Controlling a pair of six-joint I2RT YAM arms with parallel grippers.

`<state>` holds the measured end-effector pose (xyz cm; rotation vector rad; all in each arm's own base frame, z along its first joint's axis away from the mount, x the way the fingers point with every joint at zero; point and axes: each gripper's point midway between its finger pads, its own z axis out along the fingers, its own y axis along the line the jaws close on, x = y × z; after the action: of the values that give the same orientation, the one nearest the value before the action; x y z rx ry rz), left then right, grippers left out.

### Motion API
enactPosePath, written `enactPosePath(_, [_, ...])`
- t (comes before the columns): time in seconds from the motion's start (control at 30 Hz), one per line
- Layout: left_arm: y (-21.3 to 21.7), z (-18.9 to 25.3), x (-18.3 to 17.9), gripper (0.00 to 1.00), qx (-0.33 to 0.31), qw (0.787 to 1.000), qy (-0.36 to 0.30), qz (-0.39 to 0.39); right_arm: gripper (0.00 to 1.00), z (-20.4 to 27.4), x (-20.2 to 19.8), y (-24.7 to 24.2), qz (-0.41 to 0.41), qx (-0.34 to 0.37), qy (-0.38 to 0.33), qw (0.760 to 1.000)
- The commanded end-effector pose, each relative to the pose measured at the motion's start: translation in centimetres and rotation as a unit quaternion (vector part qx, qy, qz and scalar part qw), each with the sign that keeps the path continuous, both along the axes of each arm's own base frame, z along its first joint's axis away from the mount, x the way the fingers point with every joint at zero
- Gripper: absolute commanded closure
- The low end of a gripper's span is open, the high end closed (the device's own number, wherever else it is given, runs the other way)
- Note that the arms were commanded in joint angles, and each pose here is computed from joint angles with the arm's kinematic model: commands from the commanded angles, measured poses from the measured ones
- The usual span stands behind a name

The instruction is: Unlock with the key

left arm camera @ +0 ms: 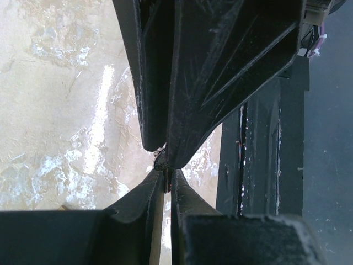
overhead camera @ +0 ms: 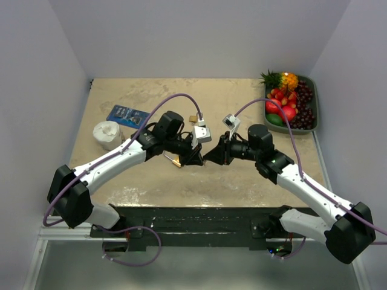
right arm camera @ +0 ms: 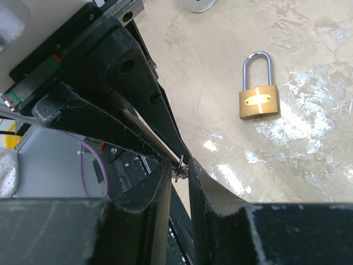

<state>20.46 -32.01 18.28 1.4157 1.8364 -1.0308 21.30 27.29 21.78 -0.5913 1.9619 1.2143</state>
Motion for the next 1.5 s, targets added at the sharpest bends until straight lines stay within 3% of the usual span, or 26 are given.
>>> enactPosePath(0.0, [-0.6,1.6,0.6,1.00,-0.013,0.999,-0.029,-0.007,0.78,0.9,0.0,0.6,0.009,0.017,-0.013,1.000])
enactPosePath(0.3, [-0.6,1.7,0.7,1.00,-0.015,0.999,-0.033,-0.006,0.85,-0.2,0.0,0.6,0.010,0.005,-0.002,1.000])
enactPosePath(0.37, [-0.6,1.8,0.7,1.00,-0.016,0.999,-0.035,-0.004,0.89,-0.4,0.0,0.6,0.010,0.003,0.000,1.000])
enactPosePath(0.43, [-0.6,1.8,0.9,1.00,-0.015,0.999,-0.036,0.002,1.00,-0.5,0.1,0.6,0.010,0.005,0.002,1.000])
enactPosePath(0.5, [-0.6,2.0,1.5,1.00,-0.014,0.999,-0.047,0.017,1.00,-0.5,0.0,0.7,0.010,0.009,0.004,1.000])
enactPosePath(0.53, [-0.5,2.3,1.9,0.92,-0.017,0.998,-0.053,0.025,1.00,-0.5,0.0,0.7,0.009,0.011,0.004,1.000])
enactPosePath(0.57, [-0.5,2.5,2.3,0.70,-0.016,0.997,-0.057,0.041,1.00,-0.1,0.2,0.8,0.006,0.019,-0.003,1.000])
enactPosePath(0.63, [-0.2,3.5,2.8,0.49,-0.029,0.996,-0.070,0.053,1.00,-0.4,0.6,0.7,-0.014,0.025,0.006,1.000])
enactPosePath(0.67, [-0.2,3.8,2.8,0.29,-0.036,0.995,-0.066,0.058,1.00,-0.1,1.0,0.7,-0.023,0.036,-0.002,0.999])
enactPosePath(0.77, [0.3,5.5,2.8,0.11,-0.071,0.993,-0.068,0.068,1.00,0.9,1.6,0.9,-0.043,0.076,-0.014,0.996])
enactPosePath(0.9, [1.1,8.4,3.2,0.06,-0.136,0.985,-0.060,0.090,1.00,1.6,1.9,1.2,-0.051,0.120,-0.022,0.991])
enactPosePath(1.1, [2.4,11.8,2.4,0.05,-0.258,0.959,0.012,0.114,1.00,5.1,1.8,1.0,-0.054,0.180,-0.081,0.979])
enactPosePath(1.33, [2.9,12.7,2.5,0.06,-0.296,0.935,0.080,0.175,1.00,9.5,1.1,0.2,-0.055,0.258,-0.133,0.955])
enactPosePath(1.47, [2.7,12.8,1.9,0.08,-0.309,0.931,0.103,0.163,1.00,10.8,0.8,-0.1,-0.058,0.280,-0.146,0.947])
